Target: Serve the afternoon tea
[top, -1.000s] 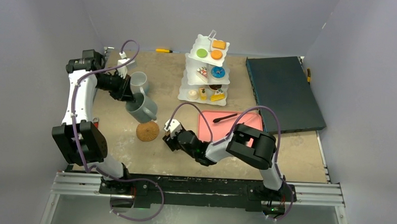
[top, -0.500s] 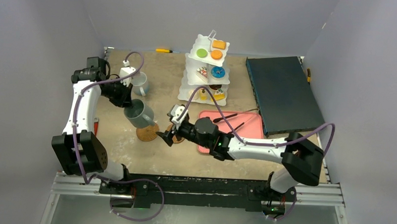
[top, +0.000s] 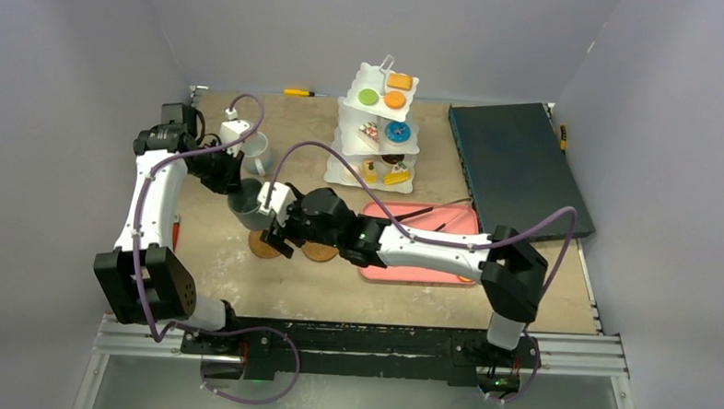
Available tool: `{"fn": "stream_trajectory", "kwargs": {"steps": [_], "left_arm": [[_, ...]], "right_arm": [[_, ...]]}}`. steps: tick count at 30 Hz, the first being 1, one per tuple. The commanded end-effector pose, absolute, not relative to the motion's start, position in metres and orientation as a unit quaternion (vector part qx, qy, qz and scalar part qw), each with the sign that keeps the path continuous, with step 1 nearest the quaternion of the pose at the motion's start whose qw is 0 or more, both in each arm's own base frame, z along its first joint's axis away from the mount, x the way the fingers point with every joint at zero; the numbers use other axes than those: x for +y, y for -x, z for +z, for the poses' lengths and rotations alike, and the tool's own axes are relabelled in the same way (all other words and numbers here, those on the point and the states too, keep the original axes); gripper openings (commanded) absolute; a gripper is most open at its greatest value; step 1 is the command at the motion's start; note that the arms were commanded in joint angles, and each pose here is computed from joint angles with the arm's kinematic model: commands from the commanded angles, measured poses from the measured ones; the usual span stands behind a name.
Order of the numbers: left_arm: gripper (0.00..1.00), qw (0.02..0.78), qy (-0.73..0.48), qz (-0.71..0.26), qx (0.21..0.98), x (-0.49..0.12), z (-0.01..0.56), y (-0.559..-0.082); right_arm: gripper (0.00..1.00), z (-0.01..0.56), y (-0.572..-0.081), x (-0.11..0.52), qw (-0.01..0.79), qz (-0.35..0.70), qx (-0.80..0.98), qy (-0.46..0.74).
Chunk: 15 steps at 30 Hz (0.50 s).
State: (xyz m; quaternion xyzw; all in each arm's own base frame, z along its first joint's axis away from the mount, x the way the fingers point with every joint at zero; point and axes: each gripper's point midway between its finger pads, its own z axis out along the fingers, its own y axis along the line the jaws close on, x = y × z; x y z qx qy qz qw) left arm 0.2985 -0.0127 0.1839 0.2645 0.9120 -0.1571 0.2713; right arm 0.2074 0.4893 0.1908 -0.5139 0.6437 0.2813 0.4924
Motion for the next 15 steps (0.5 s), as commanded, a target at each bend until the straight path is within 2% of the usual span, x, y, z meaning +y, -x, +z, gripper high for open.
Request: {"fn": "stream_trajectory", "kwargs": {"steps": [1,6,8,15], "left_arm": [[0.0,0.314,-0.272,-0.167,0.894,-0.027,0.209,-0.299],[0.0,0.307,-0.284,-0.173,0.892,-0.035,0.207,-0.294],[0.0,0.304,-0.287,-0.175,0.891,-0.038,0.206,-0.293],[0.0,0.307,-0.294,-0.18,0.887,-0.042,0.21,-0.29]], "right_arm": [[0.76,0.199,-0.222,0.497,0.491,0.238,0.651,0.527],[0.67,0.192,-0.23,0.513,0.493,0.205,0.655,0.535],[0.6,0.19,-0.234,0.518,0.492,0.196,0.657,0.536],[0.23,0.181,-0.239,0.518,0.487,0.171,0.664,0.54]]}}
